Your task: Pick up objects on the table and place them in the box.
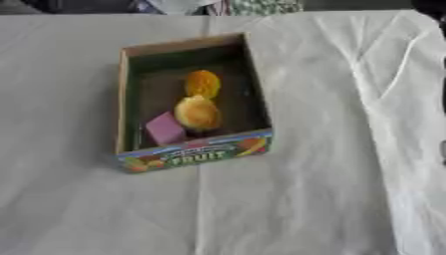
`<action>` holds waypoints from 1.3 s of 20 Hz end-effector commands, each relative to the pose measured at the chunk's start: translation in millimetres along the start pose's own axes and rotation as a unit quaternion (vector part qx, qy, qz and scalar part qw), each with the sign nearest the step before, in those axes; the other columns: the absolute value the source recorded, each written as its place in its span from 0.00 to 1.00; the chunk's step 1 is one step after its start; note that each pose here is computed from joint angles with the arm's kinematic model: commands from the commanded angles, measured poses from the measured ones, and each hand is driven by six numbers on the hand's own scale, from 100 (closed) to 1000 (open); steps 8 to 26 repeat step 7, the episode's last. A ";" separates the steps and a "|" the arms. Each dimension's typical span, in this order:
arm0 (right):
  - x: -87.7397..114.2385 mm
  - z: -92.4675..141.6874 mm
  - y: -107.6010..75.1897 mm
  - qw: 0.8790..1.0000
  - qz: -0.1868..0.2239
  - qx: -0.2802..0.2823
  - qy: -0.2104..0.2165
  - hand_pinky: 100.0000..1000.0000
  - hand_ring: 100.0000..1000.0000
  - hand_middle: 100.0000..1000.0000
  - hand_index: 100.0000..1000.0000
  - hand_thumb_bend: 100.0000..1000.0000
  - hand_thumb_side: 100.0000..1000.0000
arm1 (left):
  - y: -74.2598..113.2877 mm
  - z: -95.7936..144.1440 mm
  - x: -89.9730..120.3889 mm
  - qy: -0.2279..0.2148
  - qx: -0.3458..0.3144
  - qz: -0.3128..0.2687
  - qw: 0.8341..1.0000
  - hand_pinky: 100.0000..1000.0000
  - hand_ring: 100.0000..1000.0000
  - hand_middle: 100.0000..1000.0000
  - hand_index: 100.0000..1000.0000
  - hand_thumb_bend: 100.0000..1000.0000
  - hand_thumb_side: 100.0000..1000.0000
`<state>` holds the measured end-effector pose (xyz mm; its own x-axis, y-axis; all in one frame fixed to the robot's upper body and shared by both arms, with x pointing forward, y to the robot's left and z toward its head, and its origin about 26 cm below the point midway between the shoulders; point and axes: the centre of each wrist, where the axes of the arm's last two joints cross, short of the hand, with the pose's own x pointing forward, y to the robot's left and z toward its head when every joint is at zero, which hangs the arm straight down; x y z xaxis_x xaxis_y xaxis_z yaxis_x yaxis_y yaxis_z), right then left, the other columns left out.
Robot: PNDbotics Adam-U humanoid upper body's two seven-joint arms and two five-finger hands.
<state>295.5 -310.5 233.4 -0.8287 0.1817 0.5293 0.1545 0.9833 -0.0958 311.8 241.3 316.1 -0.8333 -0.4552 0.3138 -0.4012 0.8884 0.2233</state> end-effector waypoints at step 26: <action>6.3 -4.9 1.7 0.999 0.002 -0.004 -0.037 0.81 0.71 0.71 0.73 0.00 0.70 | 44.7 46.1 -30.1 0.016 0.099 0.024 0.995 0.73 0.78 0.76 0.86 0.16 0.52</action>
